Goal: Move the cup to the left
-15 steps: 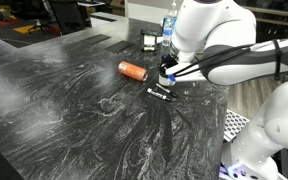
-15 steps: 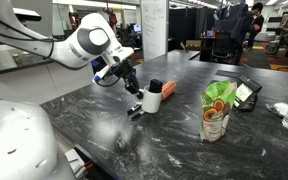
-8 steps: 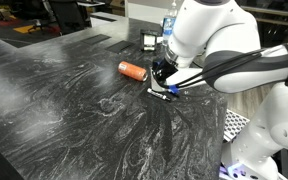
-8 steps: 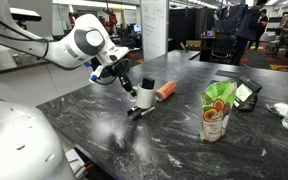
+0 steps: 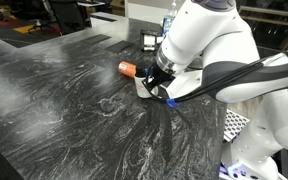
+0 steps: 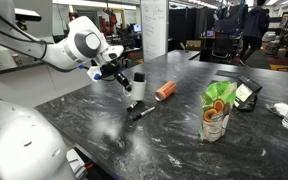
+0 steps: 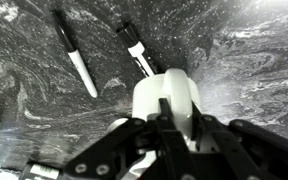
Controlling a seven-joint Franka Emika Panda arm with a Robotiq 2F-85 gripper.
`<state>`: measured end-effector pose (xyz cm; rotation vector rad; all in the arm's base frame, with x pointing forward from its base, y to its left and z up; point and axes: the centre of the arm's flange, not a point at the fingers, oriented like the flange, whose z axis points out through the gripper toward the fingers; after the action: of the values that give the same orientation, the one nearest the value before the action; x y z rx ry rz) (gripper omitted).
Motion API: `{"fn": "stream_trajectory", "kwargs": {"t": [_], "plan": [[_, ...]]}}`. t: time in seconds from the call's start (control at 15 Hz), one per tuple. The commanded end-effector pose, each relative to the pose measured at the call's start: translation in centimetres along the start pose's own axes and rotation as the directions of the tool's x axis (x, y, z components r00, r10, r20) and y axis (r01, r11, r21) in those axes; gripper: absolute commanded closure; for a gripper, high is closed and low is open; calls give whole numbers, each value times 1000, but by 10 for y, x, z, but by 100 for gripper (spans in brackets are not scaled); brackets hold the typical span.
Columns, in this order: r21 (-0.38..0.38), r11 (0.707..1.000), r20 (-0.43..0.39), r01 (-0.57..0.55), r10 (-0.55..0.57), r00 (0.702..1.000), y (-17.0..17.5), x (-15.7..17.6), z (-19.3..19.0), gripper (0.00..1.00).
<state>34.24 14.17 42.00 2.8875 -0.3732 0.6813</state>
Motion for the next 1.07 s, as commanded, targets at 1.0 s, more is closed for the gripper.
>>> {"fn": "stream_trajectory", "kwargs": {"t": [1.0], "plan": [[110, 951, 97, 289, -300, 949, -82, 38, 48, 58]]}}
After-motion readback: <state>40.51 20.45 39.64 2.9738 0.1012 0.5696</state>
